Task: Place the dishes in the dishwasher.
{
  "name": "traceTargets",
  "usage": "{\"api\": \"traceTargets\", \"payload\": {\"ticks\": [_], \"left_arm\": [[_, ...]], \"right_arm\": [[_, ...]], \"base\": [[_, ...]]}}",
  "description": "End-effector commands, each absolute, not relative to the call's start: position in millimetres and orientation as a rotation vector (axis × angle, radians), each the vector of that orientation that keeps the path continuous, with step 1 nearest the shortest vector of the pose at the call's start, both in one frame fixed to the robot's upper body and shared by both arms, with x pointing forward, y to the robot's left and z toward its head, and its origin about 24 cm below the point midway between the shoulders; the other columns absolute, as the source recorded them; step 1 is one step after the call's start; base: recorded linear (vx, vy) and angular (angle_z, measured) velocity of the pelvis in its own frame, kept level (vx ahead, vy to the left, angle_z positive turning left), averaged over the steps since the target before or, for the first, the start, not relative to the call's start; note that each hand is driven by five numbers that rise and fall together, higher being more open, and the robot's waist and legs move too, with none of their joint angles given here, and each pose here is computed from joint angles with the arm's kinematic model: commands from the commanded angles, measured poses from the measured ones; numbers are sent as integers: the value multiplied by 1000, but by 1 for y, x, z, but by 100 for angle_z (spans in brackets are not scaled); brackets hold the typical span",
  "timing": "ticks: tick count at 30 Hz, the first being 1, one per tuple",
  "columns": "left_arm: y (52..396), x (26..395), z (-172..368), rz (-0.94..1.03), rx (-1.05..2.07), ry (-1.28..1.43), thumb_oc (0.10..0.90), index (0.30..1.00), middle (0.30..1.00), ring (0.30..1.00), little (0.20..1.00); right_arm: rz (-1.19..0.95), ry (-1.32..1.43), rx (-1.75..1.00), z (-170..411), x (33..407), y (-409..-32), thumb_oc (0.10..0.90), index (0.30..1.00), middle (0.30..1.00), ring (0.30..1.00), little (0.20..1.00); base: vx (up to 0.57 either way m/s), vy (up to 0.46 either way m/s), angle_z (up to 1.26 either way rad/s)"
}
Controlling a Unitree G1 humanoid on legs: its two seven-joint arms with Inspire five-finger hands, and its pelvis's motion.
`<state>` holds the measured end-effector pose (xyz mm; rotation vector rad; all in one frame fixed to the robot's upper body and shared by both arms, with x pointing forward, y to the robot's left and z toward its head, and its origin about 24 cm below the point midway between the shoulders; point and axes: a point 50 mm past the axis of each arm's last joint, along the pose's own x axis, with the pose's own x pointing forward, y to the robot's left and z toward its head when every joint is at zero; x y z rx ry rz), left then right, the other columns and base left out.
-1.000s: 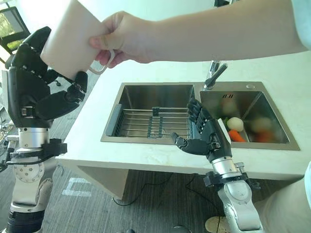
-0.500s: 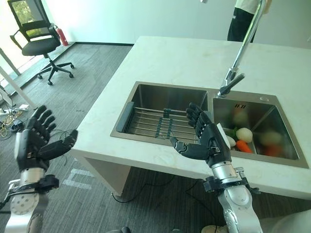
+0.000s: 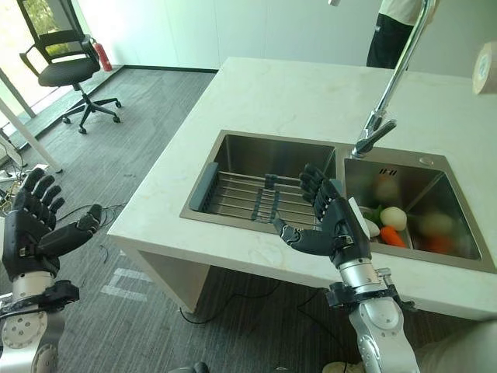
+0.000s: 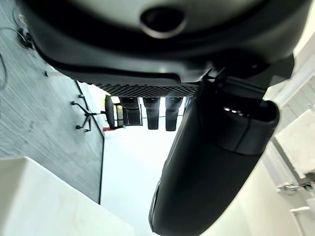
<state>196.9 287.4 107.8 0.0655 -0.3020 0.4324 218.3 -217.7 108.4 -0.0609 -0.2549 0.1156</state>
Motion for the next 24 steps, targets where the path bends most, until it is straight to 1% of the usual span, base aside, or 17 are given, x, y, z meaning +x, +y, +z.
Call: {"api": "traceTargets", "payload": {"ticks": [1,19,24], "left_arm": [[278,204,173,321,144,-665,800,900,900,900,900],[261,215,179,191,161,-686,800,900,900,900,900],[251,223,177,81,231,-623,800,900,900,900,900]], "right_arm": [[113,-592,-93,168,213,-218,800,900,900,900,900],[82,-587,-83,168,216,-218,800,900,900,900,900],[85,-586,-86,168,216,-217,800,900,900,900,900]], "base": [[3,-10,-11],[9,-8,-7],[4,1,-10]]}}
